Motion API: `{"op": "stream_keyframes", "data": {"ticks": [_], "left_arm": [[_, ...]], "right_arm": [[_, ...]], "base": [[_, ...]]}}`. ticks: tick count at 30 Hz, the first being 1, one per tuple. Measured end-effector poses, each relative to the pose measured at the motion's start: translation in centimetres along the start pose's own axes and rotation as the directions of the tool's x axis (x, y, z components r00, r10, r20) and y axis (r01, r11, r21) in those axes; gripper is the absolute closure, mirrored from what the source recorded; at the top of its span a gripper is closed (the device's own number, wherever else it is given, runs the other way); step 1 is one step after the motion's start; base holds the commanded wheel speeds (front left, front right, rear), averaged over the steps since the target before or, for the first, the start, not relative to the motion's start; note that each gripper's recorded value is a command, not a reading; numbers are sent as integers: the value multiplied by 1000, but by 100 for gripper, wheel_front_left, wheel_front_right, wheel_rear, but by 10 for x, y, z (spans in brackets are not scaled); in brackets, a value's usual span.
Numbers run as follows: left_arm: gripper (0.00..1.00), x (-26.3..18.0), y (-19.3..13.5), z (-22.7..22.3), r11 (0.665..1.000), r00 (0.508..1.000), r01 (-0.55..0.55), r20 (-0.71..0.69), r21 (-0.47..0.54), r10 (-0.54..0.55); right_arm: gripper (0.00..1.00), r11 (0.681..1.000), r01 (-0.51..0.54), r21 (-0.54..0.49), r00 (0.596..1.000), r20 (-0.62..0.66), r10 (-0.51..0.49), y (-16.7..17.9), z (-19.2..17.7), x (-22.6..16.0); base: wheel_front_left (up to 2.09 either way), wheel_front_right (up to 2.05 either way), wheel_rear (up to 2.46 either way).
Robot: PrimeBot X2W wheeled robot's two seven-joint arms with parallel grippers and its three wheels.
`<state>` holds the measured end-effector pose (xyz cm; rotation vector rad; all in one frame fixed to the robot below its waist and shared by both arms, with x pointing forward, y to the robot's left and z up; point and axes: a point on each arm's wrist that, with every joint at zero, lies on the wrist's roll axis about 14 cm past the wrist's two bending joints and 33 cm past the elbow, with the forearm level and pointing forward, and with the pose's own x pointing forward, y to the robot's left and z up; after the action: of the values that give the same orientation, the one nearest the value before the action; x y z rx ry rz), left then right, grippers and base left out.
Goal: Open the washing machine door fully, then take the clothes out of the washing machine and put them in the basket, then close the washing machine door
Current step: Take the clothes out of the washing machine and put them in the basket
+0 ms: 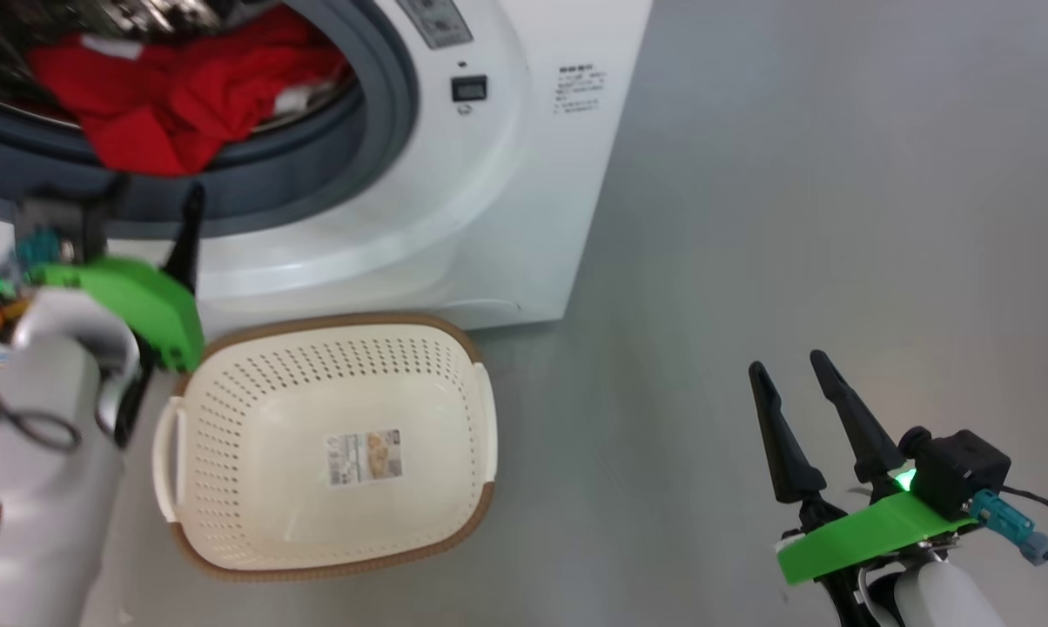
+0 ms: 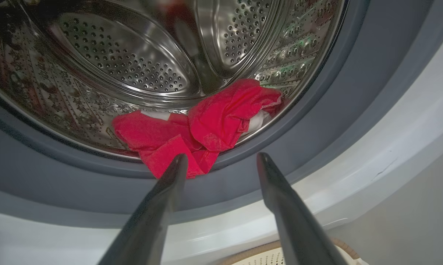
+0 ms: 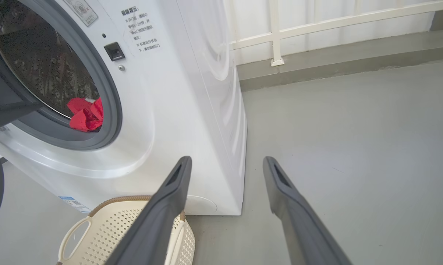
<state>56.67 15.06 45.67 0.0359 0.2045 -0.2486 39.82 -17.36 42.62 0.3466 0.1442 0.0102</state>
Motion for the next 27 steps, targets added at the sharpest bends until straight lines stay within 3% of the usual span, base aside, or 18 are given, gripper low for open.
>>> {"op": "stream_keyframes", "data": {"ticks": [9,27], "left_arm": [[0,67,-5,-5,989,993,41,-117,145,-24],[0,126,-2,-36,982,980,51,-198,183,-15]], "right_arm": [[0,999,36,31,999,-13,-36,-13,-7,16],[0,994,103,46,993,-54,-101,-36,-22,21]], "base": [[0,0,0],[0,0,0]]}}
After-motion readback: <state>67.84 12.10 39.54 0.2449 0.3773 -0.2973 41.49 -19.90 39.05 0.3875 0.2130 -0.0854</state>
